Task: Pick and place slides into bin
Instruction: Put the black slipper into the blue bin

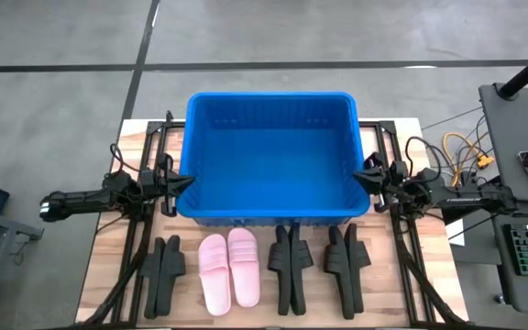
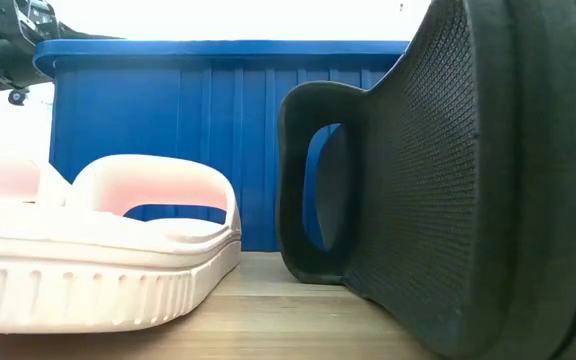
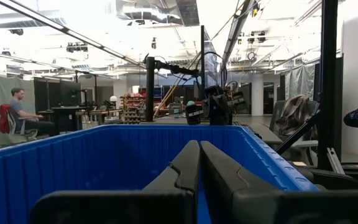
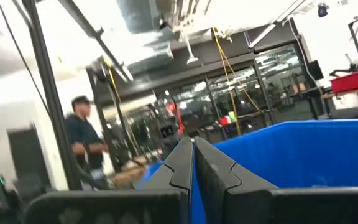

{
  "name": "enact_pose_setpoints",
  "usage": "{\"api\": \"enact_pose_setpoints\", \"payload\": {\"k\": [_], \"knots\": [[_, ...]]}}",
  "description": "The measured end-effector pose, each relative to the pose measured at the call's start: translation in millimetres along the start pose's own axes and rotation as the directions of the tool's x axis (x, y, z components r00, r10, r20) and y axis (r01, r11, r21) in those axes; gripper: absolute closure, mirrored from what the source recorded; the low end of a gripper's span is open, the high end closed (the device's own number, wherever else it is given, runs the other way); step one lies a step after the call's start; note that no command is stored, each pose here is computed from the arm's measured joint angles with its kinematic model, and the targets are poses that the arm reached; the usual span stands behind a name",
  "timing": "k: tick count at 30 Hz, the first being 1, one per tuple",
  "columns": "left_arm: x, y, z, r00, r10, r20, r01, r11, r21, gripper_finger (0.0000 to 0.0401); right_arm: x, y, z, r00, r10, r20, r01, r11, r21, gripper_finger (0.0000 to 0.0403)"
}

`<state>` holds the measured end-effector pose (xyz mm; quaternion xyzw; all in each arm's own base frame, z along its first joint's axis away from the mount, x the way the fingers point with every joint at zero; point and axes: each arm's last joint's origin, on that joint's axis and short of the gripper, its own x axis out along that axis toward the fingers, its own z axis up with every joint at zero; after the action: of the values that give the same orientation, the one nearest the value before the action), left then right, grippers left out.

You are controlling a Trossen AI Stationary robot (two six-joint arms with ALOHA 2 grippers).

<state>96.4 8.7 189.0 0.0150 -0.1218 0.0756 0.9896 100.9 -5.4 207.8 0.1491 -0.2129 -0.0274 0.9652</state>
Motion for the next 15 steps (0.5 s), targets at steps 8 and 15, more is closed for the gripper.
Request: {"api": "enact_pose_setpoints", "payload": {"k": [8,15], "knots": [[0,0,3,0.999,0.001,0.034,-0.001,1.000,-0.003,0.0401,-2,1,31,0.935,-0.176,0.309,0.078,0.949,0.304,0.0394],[-3,1,24,0.968,0.016,0.251,-0.012,1.000,-0.017,0.0401,9,12,64,0.911,-0.176,0.374,0.101,0.972,0.213,0.0392]]}}
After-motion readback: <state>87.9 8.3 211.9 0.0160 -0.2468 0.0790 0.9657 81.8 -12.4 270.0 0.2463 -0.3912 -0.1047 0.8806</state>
